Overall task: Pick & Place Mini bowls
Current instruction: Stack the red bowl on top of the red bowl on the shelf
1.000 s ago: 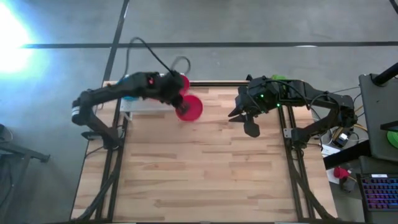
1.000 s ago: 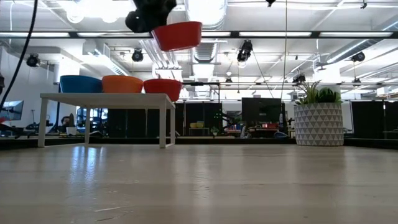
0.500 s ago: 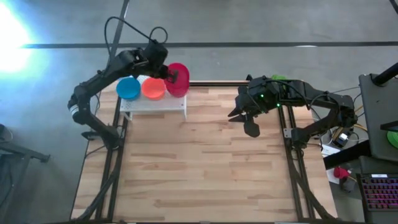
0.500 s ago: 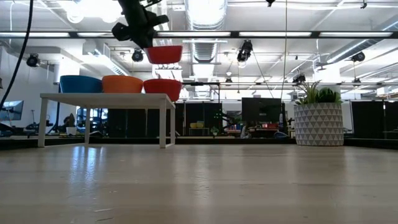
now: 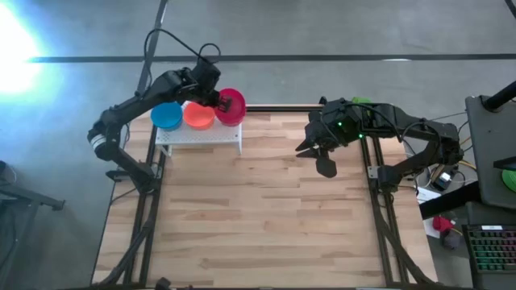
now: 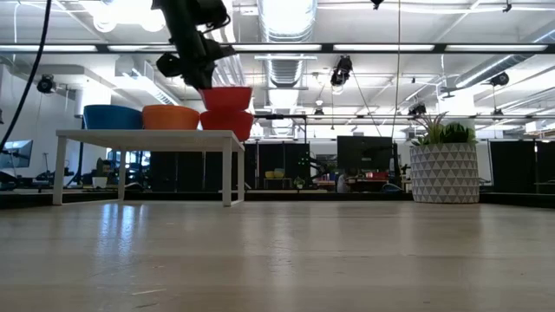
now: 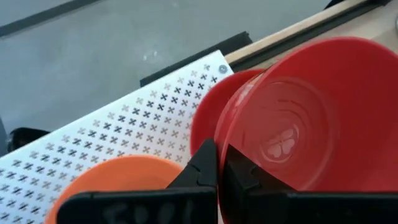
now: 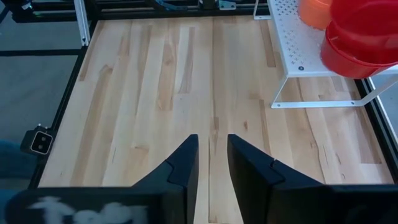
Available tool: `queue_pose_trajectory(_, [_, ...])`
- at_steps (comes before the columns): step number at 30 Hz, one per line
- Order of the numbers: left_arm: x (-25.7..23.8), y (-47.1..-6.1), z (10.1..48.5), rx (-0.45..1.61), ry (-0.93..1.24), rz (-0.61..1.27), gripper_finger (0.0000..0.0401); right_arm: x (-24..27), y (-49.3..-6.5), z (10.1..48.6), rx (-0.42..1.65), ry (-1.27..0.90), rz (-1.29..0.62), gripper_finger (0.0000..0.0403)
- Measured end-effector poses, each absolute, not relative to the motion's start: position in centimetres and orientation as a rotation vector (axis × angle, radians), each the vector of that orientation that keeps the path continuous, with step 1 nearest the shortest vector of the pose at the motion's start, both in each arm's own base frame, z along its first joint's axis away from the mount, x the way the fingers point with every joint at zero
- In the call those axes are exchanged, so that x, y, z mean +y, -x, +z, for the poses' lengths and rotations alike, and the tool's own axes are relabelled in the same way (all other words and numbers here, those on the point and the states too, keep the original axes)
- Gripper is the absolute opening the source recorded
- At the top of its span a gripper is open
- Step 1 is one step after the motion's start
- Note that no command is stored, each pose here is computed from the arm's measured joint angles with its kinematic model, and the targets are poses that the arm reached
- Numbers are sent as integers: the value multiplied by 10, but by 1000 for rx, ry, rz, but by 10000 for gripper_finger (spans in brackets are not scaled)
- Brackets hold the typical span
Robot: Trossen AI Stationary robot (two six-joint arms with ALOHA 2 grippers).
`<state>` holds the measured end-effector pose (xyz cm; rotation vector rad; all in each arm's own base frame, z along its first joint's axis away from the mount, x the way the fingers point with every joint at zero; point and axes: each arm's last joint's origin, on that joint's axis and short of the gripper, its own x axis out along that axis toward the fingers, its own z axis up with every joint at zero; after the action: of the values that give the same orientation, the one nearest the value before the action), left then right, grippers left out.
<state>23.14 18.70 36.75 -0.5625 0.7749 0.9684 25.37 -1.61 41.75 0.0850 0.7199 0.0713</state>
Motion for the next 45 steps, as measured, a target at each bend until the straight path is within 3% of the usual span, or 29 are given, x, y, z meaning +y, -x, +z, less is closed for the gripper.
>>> queue_pose_trajectory(14, [189, -235, 359, 756, 557, 965, 3, -16, -254, 418, 719, -85, 71, 69])
queue_pose_trajectory(24, [190, -235, 359, 762, 542, 966, 79, -16, -254, 418, 719, -85, 71, 74])
queue_pose_trajectory(30, [189, -233, 367, 773, 459, 930, 95, -16, -254, 418, 720, -98, 67, 77])
queue_pose_trajectory(39, [187, -231, 384, 733, 450, 927, 88, -16, -254, 418, 720, -111, 62, 69])
queue_pose_trajectory(45, [185, -228, 379, 789, 462, 932, 13, -16, -254, 417, 721, -111, 62, 76])
